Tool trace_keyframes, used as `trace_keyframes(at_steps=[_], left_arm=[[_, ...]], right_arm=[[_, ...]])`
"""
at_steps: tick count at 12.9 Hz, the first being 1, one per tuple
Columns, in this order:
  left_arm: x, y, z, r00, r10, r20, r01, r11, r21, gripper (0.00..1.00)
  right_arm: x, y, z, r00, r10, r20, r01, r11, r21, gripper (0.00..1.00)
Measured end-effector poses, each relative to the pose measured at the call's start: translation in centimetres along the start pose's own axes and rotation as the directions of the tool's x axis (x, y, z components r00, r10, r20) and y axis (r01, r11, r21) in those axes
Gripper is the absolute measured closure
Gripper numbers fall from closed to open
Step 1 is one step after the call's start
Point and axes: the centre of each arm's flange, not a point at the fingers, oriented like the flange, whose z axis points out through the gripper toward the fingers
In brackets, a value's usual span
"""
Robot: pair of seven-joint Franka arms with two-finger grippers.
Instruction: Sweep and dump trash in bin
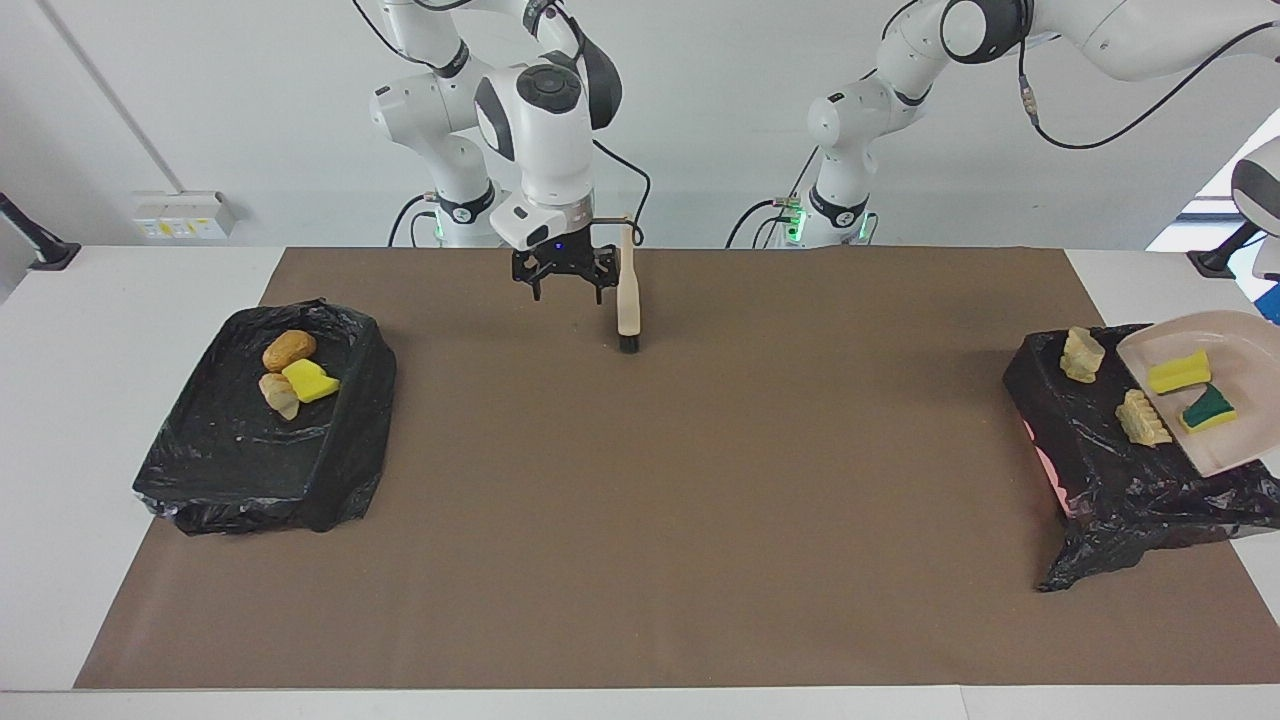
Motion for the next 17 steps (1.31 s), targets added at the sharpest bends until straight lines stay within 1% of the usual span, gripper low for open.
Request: trace_keyframes(at_steps=[3, 5, 6, 8, 10, 12, 14, 15, 17], left_arm=[[-1.9, 0.9, -1.5, 0.998, -0.002, 0.067, 0.002, 1.000, -0.006, 0.67], [-2.9, 1.7, -2.7, 0.996, -0.006, 0.091, 0.008, 1.000, -0.018, 0.67], [-2.8, 1.8, -3.3, 0.995, 0.006, 0.104, -0.004, 1.000, -0.023, 0.67], [-0.9, 1.5, -4.5, 0.987, 0.048, 0.151, -0.045, 0.999, -0.022, 0.67], [2.1, 0.9, -5.8, 0.974, 0.070, 0.216, -0.067, 0.998, -0.021, 0.67], [3.4, 0.5, -7.2, 0.964, 0.083, 0.253, -0.081, 0.997, -0.020, 0.67], [2.7, 0.8, -8.7, 0.965, 0.063, 0.256, -0.063, 0.998, -0.008, 0.67], [2.2, 1.2, -9.5, 0.971, 0.040, 0.237, -0.040, 0.999, -0.006, 0.67], [2.3, 1.8, -11.2, 0.989, -0.004, 0.148, 0.004, 1.000, -0.001, 0.67]], right_arm=[[2.9, 3.4, -3.9, 1.000, 0.021, -0.013, -0.021, 1.000, 0.004, 0.00], [3.9, 4.9, -6.1, 1.000, 0.021, -0.016, -0.021, 1.000, 0.004, 0.00], [4.3, 5.6, -7.2, 1.000, 0.022, -0.016, -0.022, 1.000, 0.003, 0.00], [5.1, 7.4, -9.2, 0.999, 0.036, -0.020, -0.036, 0.999, 0.004, 0.00], [5.8, 8.9, -10.8, 0.998, 0.054, -0.030, -0.054, 0.999, 0.007, 0.00], [6.2, 9.8, -11.6, 0.997, 0.072, -0.040, -0.071, 0.997, 0.011, 0.00], [6.7, 11.1, -12.1, 0.994, 0.097, -0.049, -0.097, 0.995, 0.015, 0.00], [7.0, 11.9, -12.2, 0.992, 0.112, -0.051, -0.111, 0.994, 0.016, 0.00], [7.3, 13.2, -12.8, 0.988, 0.144, -0.052, -0.142, 0.989, 0.039, 0.00]])
